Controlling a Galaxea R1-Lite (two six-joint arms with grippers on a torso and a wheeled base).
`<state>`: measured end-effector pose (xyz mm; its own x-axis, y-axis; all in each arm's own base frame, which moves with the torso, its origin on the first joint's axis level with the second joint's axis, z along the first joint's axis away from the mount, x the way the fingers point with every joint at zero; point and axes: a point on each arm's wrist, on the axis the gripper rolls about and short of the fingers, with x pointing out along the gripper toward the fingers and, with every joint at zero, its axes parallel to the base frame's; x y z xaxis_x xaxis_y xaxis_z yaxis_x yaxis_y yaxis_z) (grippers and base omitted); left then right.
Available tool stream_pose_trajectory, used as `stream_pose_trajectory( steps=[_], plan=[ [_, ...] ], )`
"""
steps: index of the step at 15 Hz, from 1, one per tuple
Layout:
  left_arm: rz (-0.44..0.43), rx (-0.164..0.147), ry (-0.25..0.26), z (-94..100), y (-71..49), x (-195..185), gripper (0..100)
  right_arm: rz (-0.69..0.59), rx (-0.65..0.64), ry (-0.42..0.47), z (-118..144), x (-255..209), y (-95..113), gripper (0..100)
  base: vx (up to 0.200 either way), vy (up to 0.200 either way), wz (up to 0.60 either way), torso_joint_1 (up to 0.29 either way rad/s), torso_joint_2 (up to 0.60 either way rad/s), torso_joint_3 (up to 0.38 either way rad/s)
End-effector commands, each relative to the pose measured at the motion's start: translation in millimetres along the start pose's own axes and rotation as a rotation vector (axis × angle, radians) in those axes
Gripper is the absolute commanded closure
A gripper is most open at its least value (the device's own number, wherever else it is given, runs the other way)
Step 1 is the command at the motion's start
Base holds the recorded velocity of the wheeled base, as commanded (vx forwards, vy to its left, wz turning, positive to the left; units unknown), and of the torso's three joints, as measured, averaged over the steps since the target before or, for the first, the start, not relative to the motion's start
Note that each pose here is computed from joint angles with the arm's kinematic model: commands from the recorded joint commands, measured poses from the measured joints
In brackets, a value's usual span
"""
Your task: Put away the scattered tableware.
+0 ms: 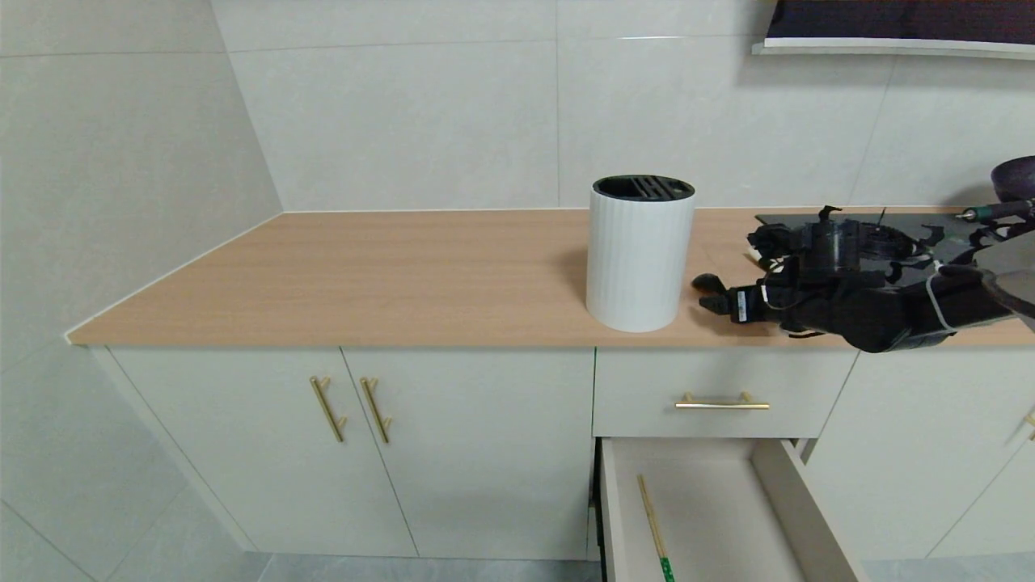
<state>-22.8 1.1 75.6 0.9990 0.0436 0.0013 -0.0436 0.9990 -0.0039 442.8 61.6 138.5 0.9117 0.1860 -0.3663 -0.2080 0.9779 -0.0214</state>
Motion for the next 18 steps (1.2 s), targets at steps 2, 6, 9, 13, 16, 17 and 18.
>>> stream_pose_trajectory(
  steps=[2, 6, 9, 13, 16, 17, 18],
  plan=[
    [0.001, -0.001, 0.0, 0.0, 0.0, 0, 0, -0.004, 0.003, 0.003, -4, 9, -3, 0, 0.0, 0.0, 0.0, 0.0, 0.0, 0.0],
    [0.001, -0.001, 0.0, 0.0, 0.0, 0, 0, -0.017, 0.019, -0.001, -5, 16, -9, 0, 0.0, 0.0, 0.0, 0.0, 0.0, 0.0],
    [-0.001, -0.001, 0.0, 0.0, 0.0, 0, 0, -0.017, 0.019, 0.005, -6, 17, -9, 0, 0.0, 0.0, 0.0, 0.0, 0.0, 0.0],
    [0.001, -0.001, 0.0, 0.0, 0.0, 0, 0, -0.016, 0.02, 0.022, -13, 24, -10, 100, 0.0, 0.0, 0.0, 0.0, 0.0, 0.0],
    [0.001, -0.001, 0.0, 0.0, 0.0, 0, 0, -0.016, 0.022, 0.025, -14, 25, -10, 100, 0.0, 0.0, 0.0, 0.0, 0.0, 0.0],
    [-0.001, -0.001, 0.0, 0.0, 0.0, 0, 0, -0.016, 0.021, 0.028, -15, 25, -10, 100, 0.0, 0.0, 0.0, 0.0, 0.0, 0.0],
    [-0.001, -0.001, 0.0, 0.0, 0.0, 0, 0, -0.016, 0.021, 0.026, -14, 25, -10, 100, 0.0, 0.0, 0.0, 0.0, 0.0, 0.0]
  ],
)
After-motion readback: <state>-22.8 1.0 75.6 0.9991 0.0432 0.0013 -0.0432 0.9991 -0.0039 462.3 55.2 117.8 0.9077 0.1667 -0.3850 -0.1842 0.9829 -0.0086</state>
